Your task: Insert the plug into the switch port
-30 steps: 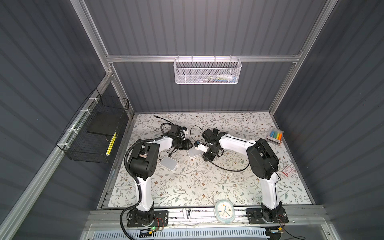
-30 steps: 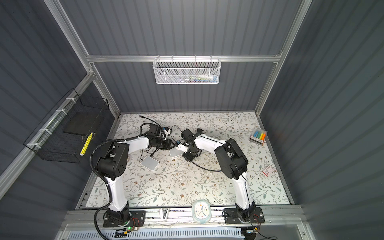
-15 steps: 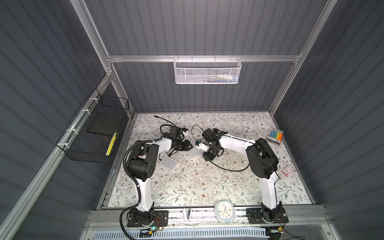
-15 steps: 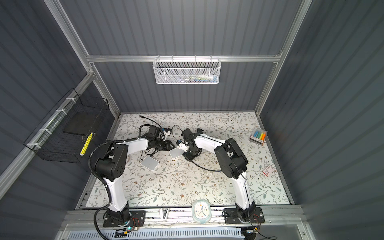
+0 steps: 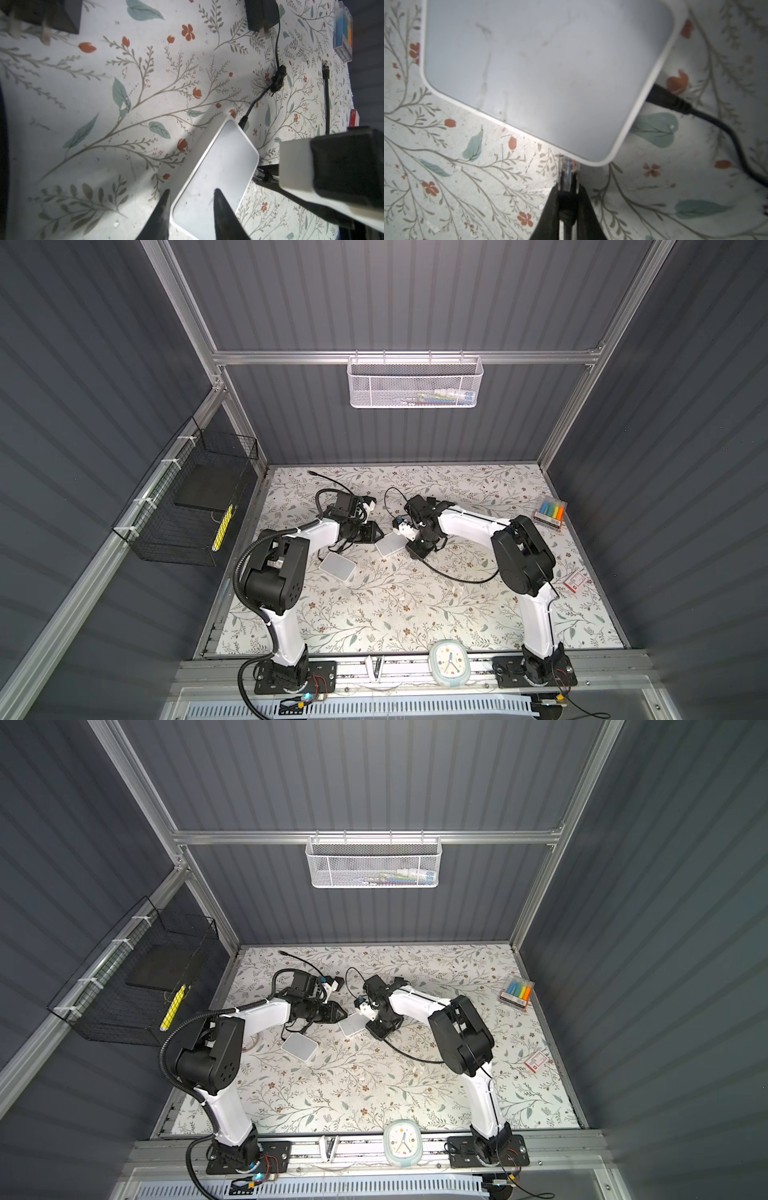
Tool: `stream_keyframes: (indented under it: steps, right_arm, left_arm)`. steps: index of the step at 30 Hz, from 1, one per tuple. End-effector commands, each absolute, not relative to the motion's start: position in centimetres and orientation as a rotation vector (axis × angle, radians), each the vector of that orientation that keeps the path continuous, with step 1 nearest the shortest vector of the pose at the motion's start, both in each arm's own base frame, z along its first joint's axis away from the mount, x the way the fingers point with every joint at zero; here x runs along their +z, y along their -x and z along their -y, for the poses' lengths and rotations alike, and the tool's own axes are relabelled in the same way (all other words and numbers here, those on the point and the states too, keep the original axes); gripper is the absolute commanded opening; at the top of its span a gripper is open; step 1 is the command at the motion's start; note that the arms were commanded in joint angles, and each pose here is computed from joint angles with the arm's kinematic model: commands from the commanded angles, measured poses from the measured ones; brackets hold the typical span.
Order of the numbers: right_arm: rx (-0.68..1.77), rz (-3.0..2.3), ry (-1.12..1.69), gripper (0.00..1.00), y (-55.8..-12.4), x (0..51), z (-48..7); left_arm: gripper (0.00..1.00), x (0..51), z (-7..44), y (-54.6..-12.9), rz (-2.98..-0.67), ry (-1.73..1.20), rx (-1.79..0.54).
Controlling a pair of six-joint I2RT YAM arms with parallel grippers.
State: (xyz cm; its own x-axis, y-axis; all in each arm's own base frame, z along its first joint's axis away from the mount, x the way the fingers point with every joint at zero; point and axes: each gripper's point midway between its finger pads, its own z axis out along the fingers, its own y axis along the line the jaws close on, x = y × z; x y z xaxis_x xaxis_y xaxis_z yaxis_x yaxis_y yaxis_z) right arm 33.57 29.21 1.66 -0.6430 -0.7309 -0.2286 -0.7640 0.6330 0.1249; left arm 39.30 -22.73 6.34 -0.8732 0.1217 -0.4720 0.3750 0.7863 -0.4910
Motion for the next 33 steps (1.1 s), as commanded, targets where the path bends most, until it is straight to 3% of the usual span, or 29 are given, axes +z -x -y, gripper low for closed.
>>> stream_keyframes:
  steps: [1, 33]
  right_arm:
    - [0.262, -2.759, 1.207, 0.00, -33.7, 0.3, -28.3]
    - [0.344, -2.811, 1.112, 0.00, -31.6, 0.4, -29.9]
  left_arm:
    - [0.36, 6.6, 23.2, -40.9, -2.536, -0.426, -0.814]
    - [0.35, 3.6, 24.8, -40.5, -2.557, -0.349, -0.965]
